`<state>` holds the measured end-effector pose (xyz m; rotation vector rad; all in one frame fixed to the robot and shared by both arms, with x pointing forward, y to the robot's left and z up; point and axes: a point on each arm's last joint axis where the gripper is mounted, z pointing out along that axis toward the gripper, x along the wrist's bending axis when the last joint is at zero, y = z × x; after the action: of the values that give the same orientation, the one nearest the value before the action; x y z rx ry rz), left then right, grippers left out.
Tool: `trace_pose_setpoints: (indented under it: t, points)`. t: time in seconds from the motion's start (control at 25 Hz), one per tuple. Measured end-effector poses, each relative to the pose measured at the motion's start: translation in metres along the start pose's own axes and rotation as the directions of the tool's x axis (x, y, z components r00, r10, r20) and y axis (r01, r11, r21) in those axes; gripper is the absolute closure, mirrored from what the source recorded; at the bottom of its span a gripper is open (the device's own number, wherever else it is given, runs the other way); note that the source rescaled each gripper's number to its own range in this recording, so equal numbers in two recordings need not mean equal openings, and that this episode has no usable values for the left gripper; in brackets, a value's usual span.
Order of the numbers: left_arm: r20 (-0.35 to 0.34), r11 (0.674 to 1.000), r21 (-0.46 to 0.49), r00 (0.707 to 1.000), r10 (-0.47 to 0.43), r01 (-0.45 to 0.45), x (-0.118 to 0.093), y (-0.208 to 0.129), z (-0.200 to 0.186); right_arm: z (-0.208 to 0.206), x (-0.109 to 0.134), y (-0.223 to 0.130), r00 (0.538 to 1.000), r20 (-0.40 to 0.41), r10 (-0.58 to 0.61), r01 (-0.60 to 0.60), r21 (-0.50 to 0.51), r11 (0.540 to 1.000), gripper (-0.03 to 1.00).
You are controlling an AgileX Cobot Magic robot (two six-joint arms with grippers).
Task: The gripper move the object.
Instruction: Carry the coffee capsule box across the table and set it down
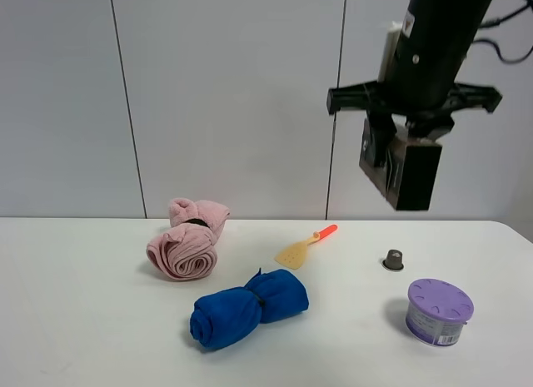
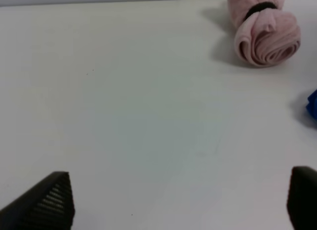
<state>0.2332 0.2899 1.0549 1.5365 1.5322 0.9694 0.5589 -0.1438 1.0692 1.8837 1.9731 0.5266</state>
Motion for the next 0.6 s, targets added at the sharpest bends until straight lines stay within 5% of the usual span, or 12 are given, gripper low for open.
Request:
trace_pose_setpoints:
  t: [0.32,0.6]
  points:
    - [0.000,1.000,0.000,1.000,0.000,0.000,0.000,0.000,0.000,0.049,-0.012,-0.027,0.997,-0.068,0.035,-0.037,-0.028,0.999,0.96]
    - [0.000,1.000,0.000,1.000,0.000,0.000,0.000,0.000,0.000,0.101,-0.007,-0.042,0.999,-0.049,0.015,-0.013,0.056,0.998,0.96]
